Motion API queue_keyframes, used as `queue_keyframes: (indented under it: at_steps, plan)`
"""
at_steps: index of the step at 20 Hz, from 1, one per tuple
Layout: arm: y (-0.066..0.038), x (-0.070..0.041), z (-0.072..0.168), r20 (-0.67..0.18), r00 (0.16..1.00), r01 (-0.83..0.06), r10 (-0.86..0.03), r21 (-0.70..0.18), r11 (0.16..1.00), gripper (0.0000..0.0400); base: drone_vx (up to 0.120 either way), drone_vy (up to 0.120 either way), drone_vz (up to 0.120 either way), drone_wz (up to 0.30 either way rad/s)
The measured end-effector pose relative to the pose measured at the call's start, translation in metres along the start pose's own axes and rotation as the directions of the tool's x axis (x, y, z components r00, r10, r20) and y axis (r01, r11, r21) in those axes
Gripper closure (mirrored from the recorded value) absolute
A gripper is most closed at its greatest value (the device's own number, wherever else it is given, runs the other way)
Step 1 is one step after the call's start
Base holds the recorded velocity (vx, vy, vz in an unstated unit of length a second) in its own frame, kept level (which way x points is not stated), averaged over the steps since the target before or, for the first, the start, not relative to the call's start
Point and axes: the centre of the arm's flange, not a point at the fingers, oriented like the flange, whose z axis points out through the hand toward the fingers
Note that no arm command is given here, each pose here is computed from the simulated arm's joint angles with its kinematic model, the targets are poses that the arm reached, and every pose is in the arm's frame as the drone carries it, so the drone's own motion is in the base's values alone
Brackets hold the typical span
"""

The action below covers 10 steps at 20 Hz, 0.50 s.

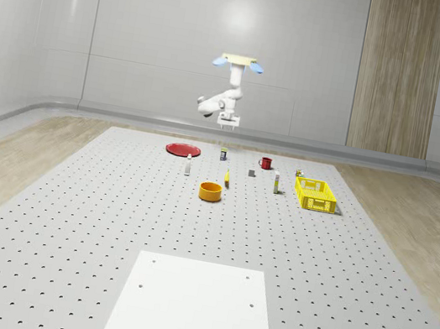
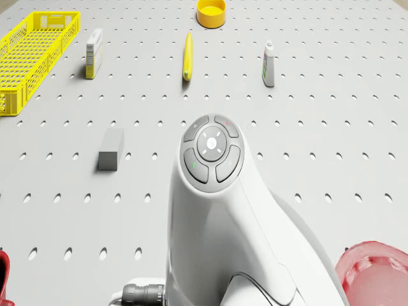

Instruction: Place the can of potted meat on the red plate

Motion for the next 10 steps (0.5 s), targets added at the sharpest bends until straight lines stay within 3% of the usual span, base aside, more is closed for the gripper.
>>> queue_keyframes:
  at_steps: [2,6,10]
  plan:
    - [-0.0006,-0.0006,0.0000,-0.006,1.000,0.000,0.000,-0.006,1.000,0.0000,0.040,0.000,0.000,0.000]
    - [-0.0012,-0.0012,-0.0001,-0.013,1.000,0.000,0.000,-0.012,1.000,0.0000,0.120,0.000,0.000,0.000]
    - [-0.0015,-0.0016,-0.0001,-0.016,1.000,0.000,0.000,-0.015,1.000,0.0000,0.020,0.110,-0.010,0.000]
